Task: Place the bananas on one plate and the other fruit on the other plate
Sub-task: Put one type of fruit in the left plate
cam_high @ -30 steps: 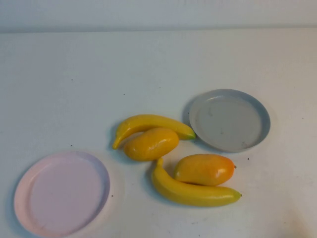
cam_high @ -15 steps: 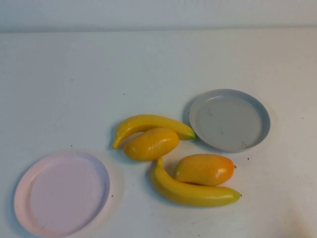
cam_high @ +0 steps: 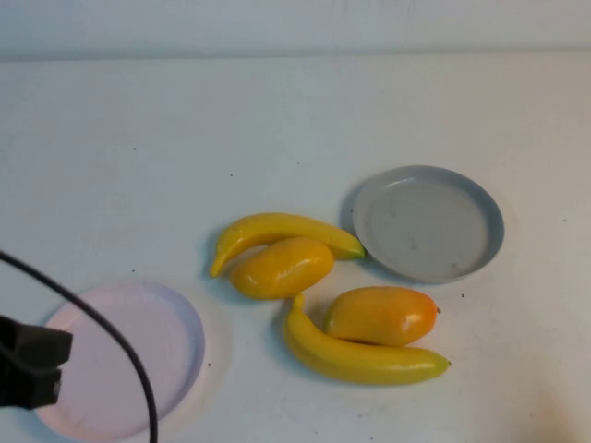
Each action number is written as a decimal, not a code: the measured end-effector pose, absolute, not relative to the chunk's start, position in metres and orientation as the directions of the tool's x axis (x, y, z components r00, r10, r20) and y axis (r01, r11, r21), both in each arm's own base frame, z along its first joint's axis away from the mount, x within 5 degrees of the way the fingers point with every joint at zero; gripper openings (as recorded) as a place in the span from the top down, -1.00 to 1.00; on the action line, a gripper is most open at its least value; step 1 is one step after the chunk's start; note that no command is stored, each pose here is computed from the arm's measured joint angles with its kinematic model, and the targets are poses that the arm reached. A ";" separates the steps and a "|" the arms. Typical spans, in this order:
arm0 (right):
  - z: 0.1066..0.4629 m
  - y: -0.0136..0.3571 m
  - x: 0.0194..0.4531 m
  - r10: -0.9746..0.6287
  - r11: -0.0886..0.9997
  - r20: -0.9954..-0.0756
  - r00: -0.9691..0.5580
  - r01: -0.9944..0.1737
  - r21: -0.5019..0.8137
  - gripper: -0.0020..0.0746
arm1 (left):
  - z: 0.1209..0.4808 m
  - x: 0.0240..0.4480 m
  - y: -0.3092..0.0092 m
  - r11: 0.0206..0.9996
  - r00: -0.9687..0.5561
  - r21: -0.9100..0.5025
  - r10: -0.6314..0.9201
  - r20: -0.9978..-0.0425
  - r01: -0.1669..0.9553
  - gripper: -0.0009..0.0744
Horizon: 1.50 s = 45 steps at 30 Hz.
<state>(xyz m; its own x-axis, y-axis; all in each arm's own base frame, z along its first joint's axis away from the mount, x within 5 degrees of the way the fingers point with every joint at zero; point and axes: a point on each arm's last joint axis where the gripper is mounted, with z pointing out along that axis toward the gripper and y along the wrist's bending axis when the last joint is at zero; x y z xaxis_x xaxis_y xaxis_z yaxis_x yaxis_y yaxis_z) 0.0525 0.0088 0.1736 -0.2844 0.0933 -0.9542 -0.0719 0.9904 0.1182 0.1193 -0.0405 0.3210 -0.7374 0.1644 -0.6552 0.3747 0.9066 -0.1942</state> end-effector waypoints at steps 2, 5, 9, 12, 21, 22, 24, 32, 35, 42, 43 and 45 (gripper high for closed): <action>0.174 0.009 0.052 0.093 0.990 -0.954 -0.284 -0.072 0.118 0.99 | 0.321 0.137 -0.043 0.888 -0.756 -0.192 0.223 -0.616 0.417 0.99; 0.174 0.009 0.052 0.093 0.990 -0.954 -0.284 -0.072 0.118 0.99 | 0.320 0.168 -0.051 0.856 -0.763 -0.181 0.312 -0.566 0.484 0.99; 0.174 0.009 0.052 0.093 0.990 -0.954 -0.284 -0.072 0.118 0.99 | 0.317 0.201 -0.077 0.789 -0.729 -0.174 0.428 -0.534 0.590 0.99; 0.174 0.009 0.052 0.093 0.990 -0.954 -0.284 -0.072 0.118 0.99 | 0.314 0.219 -0.109 0.704 -0.665 -0.149 0.548 -0.508 0.694 0.99; 0.174 0.009 0.052 0.093 0.990 -0.954 -0.284 -0.072 0.118 0.99 | 0.295 0.249 -0.222 0.409 -0.387 -0.030 0.835 -0.392 0.912 0.99; 0.174 0.009 0.052 0.093 0.990 -0.954 -0.284 -0.072 0.118 0.99 | 0.293 0.251 -0.234 0.381 -0.361 -0.024 0.852 -0.381 0.924 0.99; 0.174 0.009 0.052 0.093 0.990 -0.954 -0.284 -0.072 0.118 0.99 | 0.290 0.254 -0.253 0.339 -0.324 -0.023 0.875 -0.361 0.941 0.99; 0.174 0.009 0.052 0.093 0.990 -0.954 -0.284 -0.072 0.118 0.99 | 0.277 0.274 -0.303 0.210 -0.206 -0.023 0.923 -0.325 0.977 0.12; 0.174 0.009 0.052 0.093 0.990 -0.954 -0.284 -0.072 0.118 0.99 | 0.266 0.283 -0.310 0.192 -0.188 -0.019 0.930 -0.315 0.981 -0.42; 0.174 0.009 0.052 0.093 0.990 -0.954 -0.284 -0.072 0.118 0.99 | 0.245 0.292 -0.319 0.024 -0.009 0.046 0.952 -0.306 0.999 -0.75; 0.174 0.009 0.052 0.093 0.990 -0.954 -0.284 -0.072 0.118 0.99 | 0.245 0.293 -0.319 0.003 0.015 0.057 0.951 -0.307 0.998 -0.76; 0.174 0.009 0.052 0.093 0.990 -0.954 -0.284 -0.072 0.118 0.99 | 0.244 0.294 -0.320 -0.019 0.039 0.069 0.950 -0.309 0.997 -0.77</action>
<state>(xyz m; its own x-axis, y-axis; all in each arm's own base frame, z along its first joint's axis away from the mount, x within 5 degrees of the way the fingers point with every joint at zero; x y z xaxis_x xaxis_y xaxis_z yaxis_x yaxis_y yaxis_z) 0.0525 0.0088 0.1736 -0.2844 0.0933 -0.9542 -0.0719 0.9904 0.1182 0.2936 -0.3197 0.2438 0.0391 0.9503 -0.3087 0.9975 -0.0188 0.0685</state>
